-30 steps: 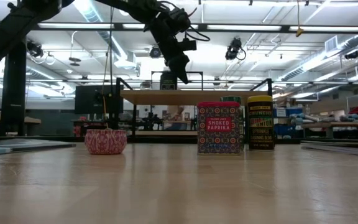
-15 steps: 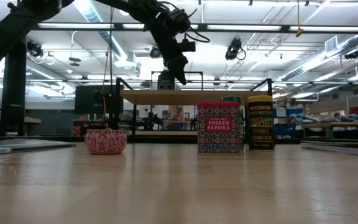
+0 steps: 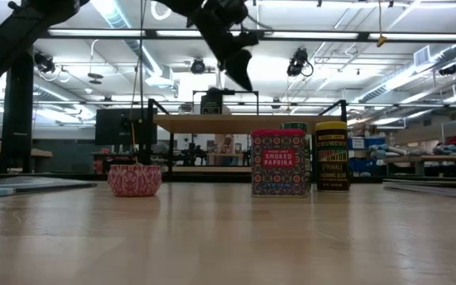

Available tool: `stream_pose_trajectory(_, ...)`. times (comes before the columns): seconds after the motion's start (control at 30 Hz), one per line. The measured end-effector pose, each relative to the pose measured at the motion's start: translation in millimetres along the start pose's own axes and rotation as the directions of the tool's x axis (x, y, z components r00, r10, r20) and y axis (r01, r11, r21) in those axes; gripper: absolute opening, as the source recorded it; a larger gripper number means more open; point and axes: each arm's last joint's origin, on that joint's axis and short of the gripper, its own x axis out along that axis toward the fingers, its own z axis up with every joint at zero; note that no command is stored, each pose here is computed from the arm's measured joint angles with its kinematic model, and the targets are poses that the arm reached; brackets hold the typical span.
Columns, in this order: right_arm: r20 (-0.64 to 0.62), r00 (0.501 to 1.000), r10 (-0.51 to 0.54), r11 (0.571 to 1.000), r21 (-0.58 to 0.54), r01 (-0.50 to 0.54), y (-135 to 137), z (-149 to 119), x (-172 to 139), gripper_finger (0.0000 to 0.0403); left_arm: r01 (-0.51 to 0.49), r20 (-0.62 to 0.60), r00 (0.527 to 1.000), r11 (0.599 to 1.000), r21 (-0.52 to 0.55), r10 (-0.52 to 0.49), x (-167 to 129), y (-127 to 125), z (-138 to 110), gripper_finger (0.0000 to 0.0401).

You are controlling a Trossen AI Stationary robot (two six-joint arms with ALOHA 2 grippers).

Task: Shelf spices
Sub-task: Put the red seasoning can on the shelf

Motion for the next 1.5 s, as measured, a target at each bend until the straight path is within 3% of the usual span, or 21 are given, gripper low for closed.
stream_pose_trajectory(0.27, -0.007, 1.000, -0.003, 1.000, -0.014, 0.003, 0.1, -0.7, 0.1, 0.0224, 0.154, 0.080, 0.985, 0.988, -0.025, -0.152, -28.3, -34.9, 28.8, 0.0184)
stream_pose_trajectory(0.5, -0.083, 0.987, -0.140, 0.987, -0.089, 0.132, -0.1, -0.9, -4.5, 0.0224, 0.249, -0.018, 0.968, 0.968, 0.033, -0.249, -36.4, -91.7, 35.5, 0.0204)
stream_pose_trajectory(0.73, -0.095, 0.980, -0.174, 0.982, -0.090, 0.165, -1.7, 4.3, -11.2, 0.0221, 0.300, -0.130, 0.946, 0.954, 0.002, -0.297, -19.8, -156.5, 23.5, 0.0203)
stream_pose_trajectory(0.83, -0.087, 0.982, -0.165, 0.984, -0.078, 0.158, -2.0, 7.0, -14.0, 0.0213, 0.278, -0.176, 0.944, 0.960, -0.031, -0.279, -6.1, -188.9, 10.8, 0.0203)
stream_pose_trajectory(1.03, -0.088, 0.982, -0.168, 0.984, -0.070, 0.162, -2.5, 8.3, -15.8, 0.0201, 0.285, -0.011, 0.958, 0.953, -0.100, -0.287, -10.8, -244.1, 19.0, 0.0202)
stream_pose_trajectory(1.2, -0.100, 0.977, -0.190, 0.981, -0.069, 0.184, -3.2, 8.2, -15.7, 0.0197, 0.190, 0.167, 0.970, 0.980, -0.058, -0.178, -45.3, -277.5, 38.1, 0.0202)
stream_pose_trajectory(1.33, -0.102, 0.976, -0.193, 0.980, -0.067, 0.187, -3.3, 8.1, -15.7, 0.0197, 0.057, 0.221, 0.974, 0.997, -0.045, -0.046, -83.3, -278.6, 43.2, 0.0201)
stream_pose_trajectory(1.5, -0.107, 0.975, -0.197, 0.980, -0.026, 0.195, -3.3, 7.5, -15.6, 0.0197, -0.104, 0.288, 0.950, 0.992, -0.078, 0.122, -131.5, -276.7, 40.3, 0.0201)
